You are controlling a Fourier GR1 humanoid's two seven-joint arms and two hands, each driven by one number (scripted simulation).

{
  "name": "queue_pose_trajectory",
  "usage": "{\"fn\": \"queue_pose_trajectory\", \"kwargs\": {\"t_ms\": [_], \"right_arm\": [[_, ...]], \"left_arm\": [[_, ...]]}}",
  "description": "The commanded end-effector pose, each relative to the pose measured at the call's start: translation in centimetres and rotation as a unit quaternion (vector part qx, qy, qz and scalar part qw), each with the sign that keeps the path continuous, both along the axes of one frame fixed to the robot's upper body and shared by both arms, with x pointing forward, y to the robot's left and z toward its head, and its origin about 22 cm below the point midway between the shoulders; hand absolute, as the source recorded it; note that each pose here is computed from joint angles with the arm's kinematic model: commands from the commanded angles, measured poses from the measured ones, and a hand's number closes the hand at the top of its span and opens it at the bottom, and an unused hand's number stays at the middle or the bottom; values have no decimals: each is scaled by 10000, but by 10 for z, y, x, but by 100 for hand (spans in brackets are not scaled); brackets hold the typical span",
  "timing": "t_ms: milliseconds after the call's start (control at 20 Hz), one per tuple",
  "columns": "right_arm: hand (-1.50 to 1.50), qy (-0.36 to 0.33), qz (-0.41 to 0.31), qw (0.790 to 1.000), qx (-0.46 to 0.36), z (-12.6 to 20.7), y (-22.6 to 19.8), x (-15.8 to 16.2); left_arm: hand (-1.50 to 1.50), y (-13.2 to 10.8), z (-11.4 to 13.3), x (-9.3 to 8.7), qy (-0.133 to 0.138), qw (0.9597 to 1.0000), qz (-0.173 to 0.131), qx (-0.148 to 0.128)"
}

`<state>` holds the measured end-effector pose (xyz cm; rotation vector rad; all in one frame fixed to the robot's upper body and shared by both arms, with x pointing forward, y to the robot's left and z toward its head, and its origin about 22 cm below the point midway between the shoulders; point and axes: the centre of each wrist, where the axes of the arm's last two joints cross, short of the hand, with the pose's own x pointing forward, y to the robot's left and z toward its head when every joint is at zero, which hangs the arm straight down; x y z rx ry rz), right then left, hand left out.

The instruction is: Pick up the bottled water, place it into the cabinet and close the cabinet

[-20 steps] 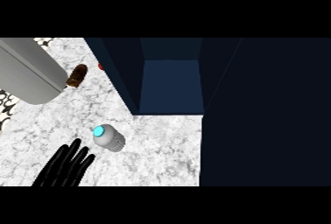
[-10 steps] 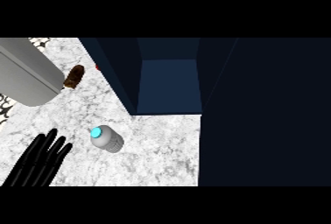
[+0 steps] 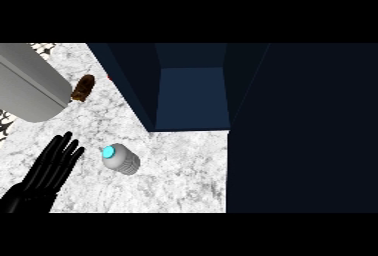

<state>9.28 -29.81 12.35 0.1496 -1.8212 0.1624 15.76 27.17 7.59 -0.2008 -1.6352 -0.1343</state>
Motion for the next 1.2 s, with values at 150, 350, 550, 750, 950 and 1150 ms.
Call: {"fn": "queue_pose_trajectory", "kwargs": {"t_ms": [150, 350, 550, 750, 950, 1150], "right_arm": [[-150, -354, 402, 9971, 541, 40, 17, -28], [-150, -346, 398, 9973, 514, 36, 8, -29], [-150, -331, 380, 9974, 512, 34, 13, -27], [-150, -319, 520, 9970, 469, 38, 7, -37], [-150, -457, 437, 9966, 527, 30, -2, -32], [-150, -334, 473, 9971, 499, 24, -7, -36]], "left_arm": [[-150, 1, -28, 29, 11, 9998, -107, 164], [-150, 1, -56, 31, 141, 9997, 33, 216], [-150, 3, -73, 63, 249, 9990, 218, 298], [-150, 12, -94, 65, 332, 9984, 322, 320], [-150, 24, -114, 71, 590, 9974, 273, 314], [-150, 1, -147, 74, 725, 9962, 294, 374]]}}
